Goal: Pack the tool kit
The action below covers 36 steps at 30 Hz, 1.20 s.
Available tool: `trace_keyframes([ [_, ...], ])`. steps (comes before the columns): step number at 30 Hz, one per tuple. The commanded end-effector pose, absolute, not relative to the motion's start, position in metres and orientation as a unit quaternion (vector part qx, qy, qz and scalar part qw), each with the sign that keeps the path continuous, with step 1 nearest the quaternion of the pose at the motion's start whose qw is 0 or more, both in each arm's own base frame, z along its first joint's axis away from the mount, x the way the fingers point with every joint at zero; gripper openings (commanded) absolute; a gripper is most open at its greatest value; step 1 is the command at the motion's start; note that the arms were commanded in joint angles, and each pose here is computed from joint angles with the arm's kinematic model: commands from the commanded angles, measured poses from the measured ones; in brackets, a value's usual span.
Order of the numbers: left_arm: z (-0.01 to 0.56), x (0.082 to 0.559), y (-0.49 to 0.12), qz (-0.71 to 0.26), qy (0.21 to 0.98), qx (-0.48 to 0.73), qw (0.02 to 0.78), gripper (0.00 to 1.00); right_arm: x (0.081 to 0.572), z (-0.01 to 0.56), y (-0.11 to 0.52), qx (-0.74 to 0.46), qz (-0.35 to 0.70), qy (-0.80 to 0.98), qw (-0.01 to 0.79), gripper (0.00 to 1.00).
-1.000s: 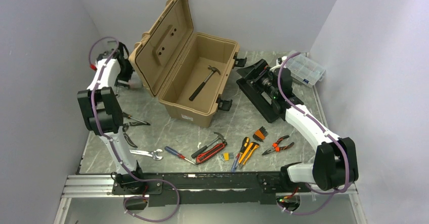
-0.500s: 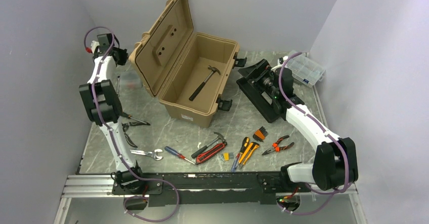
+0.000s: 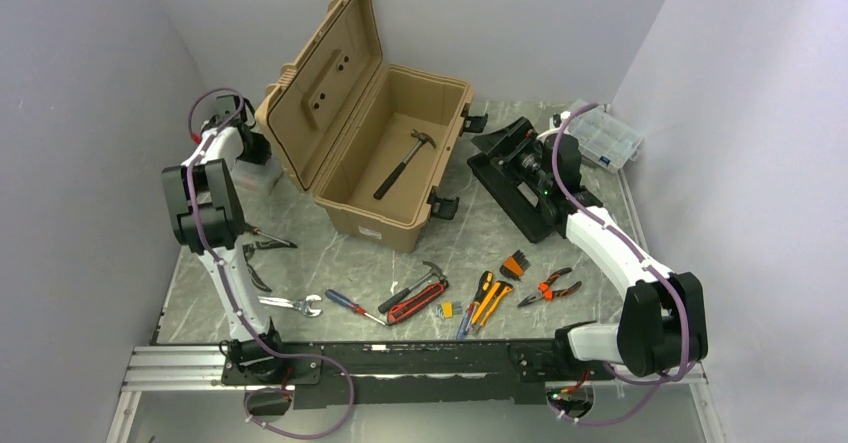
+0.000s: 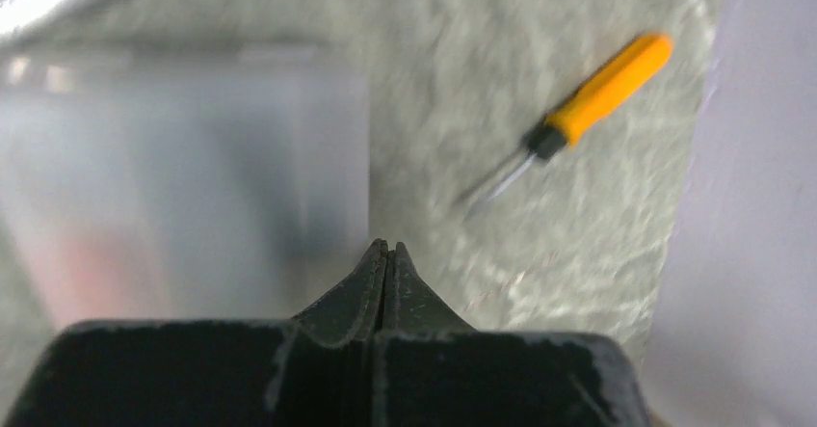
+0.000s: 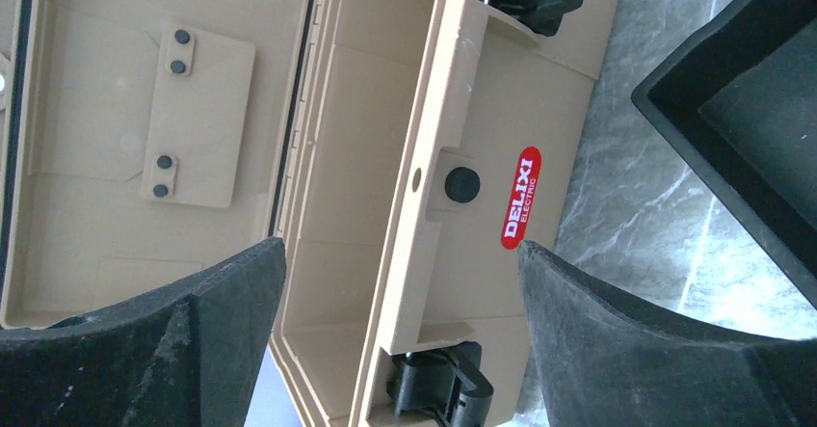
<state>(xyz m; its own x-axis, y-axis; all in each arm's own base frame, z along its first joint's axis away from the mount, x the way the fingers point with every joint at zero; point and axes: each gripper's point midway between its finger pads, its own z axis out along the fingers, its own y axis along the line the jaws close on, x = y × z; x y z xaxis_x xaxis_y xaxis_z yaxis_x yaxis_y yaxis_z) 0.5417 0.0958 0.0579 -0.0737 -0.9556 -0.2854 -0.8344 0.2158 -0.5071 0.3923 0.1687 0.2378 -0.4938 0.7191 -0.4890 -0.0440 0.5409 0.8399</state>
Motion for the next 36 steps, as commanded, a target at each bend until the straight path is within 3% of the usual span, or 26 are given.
trace_keyframes([
  [1, 0.073, 0.491, 0.064, -0.088, 0.733, -0.62, 0.266, 0.0, 0.388, 0.255, 0.17, 0.211, 0.443, 0.739, 0.461, 0.91],
  [7, 0.05, 0.427, 0.036, -0.104, 0.732, -0.613, 0.278, 0.0, 0.384, 0.257, 0.17, 0.211, 0.448, 0.737, 0.46, 0.91],
  [14, 0.126, 0.441, 0.062, -0.044, 0.766, -0.54, 0.346, 0.02, 0.378, 0.262, 0.172, 0.207, 0.457, 0.733, 0.46, 0.91],
  [16, 0.145, 0.443, 0.07, -0.024, 0.768, -0.532, 0.356, 0.23, 0.377, 0.262, 0.171, 0.207, 0.457, 0.732, 0.46, 0.91],
  [17, 0.151, 0.44, 0.075, -0.007, 0.767, -0.536, 0.354, 0.6, 0.377, 0.261, 0.171, 0.208, 0.458, 0.732, 0.46, 0.91],
  [18, 0.156, 0.437, 0.079, 0.008, 0.763, -0.545, 0.347, 0.9, 0.376, 0.261, 0.171, 0.208, 0.458, 0.732, 0.46, 0.91],
  [19, 0.161, 0.436, 0.083, 0.021, 0.764, -0.546, 0.342, 0.98, 0.376, 0.26, 0.171, 0.208, 0.457, 0.733, 0.459, 0.91],
  [23, 0.176, 0.442, 0.097, 0.07, 0.78, -0.525, 0.332, 0.99, 0.378, 0.26, 0.172, 0.207, 0.458, 0.733, 0.458, 0.91],
  [30, 0.149, 0.458, 0.096, 0.115, 0.815, -0.526, 0.215, 1.0, 0.382, 0.258, 0.174, 0.207, 0.461, 0.733, 0.455, 0.91],
  [36, 0.131, 0.462, 0.096, 0.103, 0.809, -0.533, 0.228, 0.99, 0.382, 0.255, 0.174, 0.207, 0.458, 0.736, 0.453, 0.91],
])
